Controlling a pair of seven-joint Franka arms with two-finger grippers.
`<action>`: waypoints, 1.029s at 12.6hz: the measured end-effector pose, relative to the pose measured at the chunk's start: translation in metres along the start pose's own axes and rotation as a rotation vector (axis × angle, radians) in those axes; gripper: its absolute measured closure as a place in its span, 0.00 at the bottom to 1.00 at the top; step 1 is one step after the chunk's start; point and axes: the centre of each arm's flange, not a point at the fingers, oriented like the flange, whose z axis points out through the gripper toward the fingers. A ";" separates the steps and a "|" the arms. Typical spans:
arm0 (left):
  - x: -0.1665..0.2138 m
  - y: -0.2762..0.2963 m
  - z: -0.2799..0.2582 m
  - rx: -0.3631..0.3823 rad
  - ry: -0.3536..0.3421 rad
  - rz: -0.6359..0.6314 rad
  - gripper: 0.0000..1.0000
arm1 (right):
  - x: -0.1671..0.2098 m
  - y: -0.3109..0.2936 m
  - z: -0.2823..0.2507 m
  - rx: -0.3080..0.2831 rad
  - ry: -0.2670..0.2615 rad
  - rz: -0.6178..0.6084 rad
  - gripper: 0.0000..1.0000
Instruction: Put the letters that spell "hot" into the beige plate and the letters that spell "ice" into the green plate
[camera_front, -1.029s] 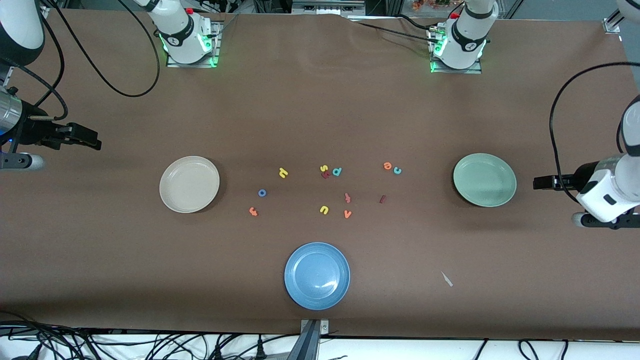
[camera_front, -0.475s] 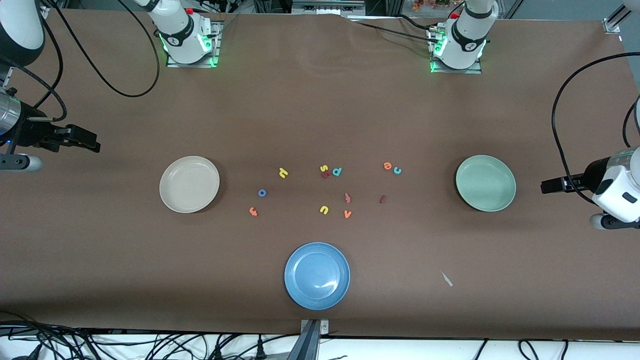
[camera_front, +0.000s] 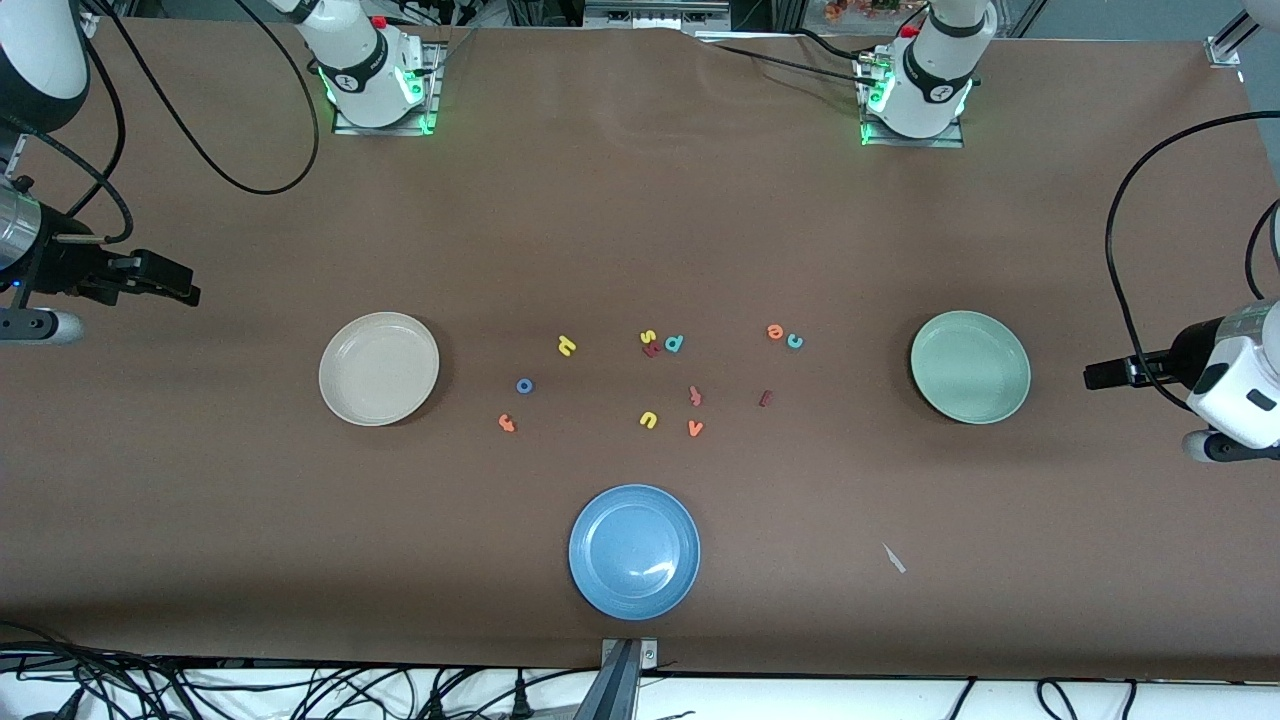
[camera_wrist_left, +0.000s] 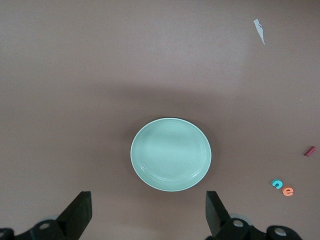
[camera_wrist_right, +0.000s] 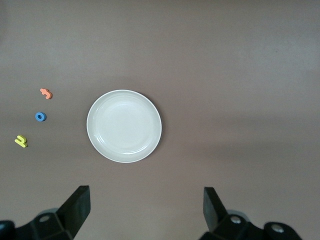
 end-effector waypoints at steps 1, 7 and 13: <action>0.000 0.000 0.000 0.000 0.000 0.001 0.00 | 0.000 0.000 0.000 0.000 0.000 0.000 0.00; -0.001 0.018 0.001 0.003 -0.002 0.026 0.00 | 0.000 0.000 0.000 0.000 0.001 0.000 0.00; 0.001 0.014 0.004 0.002 -0.003 0.026 0.00 | 0.000 0.000 0.000 0.000 0.002 0.001 0.00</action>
